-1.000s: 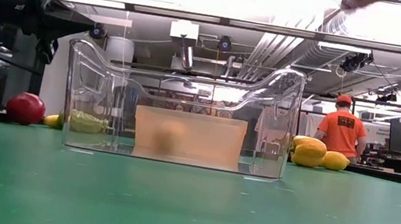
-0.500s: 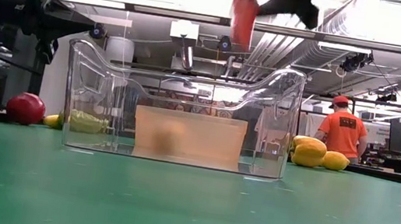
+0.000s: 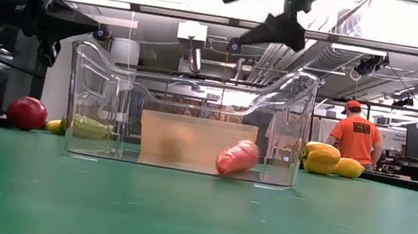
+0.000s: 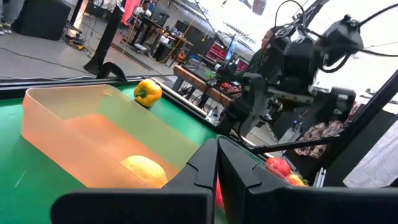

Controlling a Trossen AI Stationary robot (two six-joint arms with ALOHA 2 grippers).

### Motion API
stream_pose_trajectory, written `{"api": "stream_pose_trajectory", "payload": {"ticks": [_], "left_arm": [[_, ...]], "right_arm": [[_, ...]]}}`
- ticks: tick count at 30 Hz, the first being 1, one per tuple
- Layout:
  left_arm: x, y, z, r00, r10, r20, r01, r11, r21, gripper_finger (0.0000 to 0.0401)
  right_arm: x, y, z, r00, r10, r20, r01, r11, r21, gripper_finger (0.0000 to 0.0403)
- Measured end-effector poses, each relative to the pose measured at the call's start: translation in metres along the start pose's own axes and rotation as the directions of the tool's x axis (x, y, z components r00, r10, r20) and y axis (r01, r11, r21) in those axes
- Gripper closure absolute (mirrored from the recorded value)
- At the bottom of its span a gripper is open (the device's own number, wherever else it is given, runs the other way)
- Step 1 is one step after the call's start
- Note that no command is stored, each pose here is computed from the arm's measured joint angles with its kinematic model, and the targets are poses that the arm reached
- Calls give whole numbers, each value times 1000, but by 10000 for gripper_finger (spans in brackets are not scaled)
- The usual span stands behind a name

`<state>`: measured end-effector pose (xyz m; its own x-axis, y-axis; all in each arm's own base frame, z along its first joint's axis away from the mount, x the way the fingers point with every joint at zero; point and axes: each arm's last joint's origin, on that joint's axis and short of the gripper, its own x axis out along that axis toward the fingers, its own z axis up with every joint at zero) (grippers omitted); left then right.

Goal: Sort produce into baskets
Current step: Put the top green cucumber into the transparent bin

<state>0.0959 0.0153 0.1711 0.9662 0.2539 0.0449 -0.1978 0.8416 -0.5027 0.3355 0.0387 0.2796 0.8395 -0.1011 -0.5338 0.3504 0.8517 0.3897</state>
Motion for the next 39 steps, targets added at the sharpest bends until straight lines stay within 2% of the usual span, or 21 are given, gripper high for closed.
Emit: {"api": "stream_pose_trajectory", "payload": {"ticks": [5, 12, 16, 18, 21, 23, 25, 27, 29, 31, 32, 35, 39], "left_arm": [[0, 0, 0, 1000, 0, 1, 0, 1000, 0, 400], [0, 0, 0, 1000, 1, 2, -1, 1000, 4, 400], [0, 1, 1, 999, 26, 23, -27, 998, 55, 400], [0, -2, 5, 998, 0, 68, 3, 999, -47, 400], [-1, -6, 16, 982, -18, 187, 58, 975, -212, 400], [-2, -11, 26, 957, -47, 286, 119, 963, -240, 400], [-2, -18, 37, 953, -77, 293, 151, 960, -238, 400], [3, -26, 47, 973, -64, 222, 117, 964, -237, 399], [13, -32, 56, 996, -14, 83, 30, 980, -196, 388], [27, -36, 63, 994, 66, -86, -76, 989, -126, 366], [35, -37, 66, 978, 122, -167, -138, 987, -86, 350], [57, -38, 82, 887, 303, -348, -306, 951, 46, 291], [90, -32, 118, 711, 513, -481, -452, 857, 246, 205]], "right_arm": [[-5, -3, 19, 981, -46, 189, 29, 995, 92, 71], [-18, -11, 44, 946, -27, 322, -42, 978, 203, 70], [-27, -18, 56, 914, -66, 399, -24, 976, 217, 70], [-32, -20, 60, 903, -73, 423, -19, 978, 209, 70], [-42, -22, 66, 890, -75, 449, -20, 979, 202, 70], [-51, -22, 69, 884, -69, 463, -27, 980, 198, 70], [-60, -22, 71, 875, -65, 480, -30, 982, 188, 70], [-68, -24, 73, 867, -79, 492, -3, 987, 163, 71], [-74, -27, 76, 856, -107, 506, 45, 990, 133, 71], [-79, -31, 78, 847, -130, 515, 87, 990, 107, 71], [-82, -33, 79, 846, -141, 514, 105, 990, 98, 71], [-86, -42, 81, 847, -174, 502, 152, 985, 85, 71], [-93, -56, 84, 846, -233, 480, 228, 971, 70, 71]]}}
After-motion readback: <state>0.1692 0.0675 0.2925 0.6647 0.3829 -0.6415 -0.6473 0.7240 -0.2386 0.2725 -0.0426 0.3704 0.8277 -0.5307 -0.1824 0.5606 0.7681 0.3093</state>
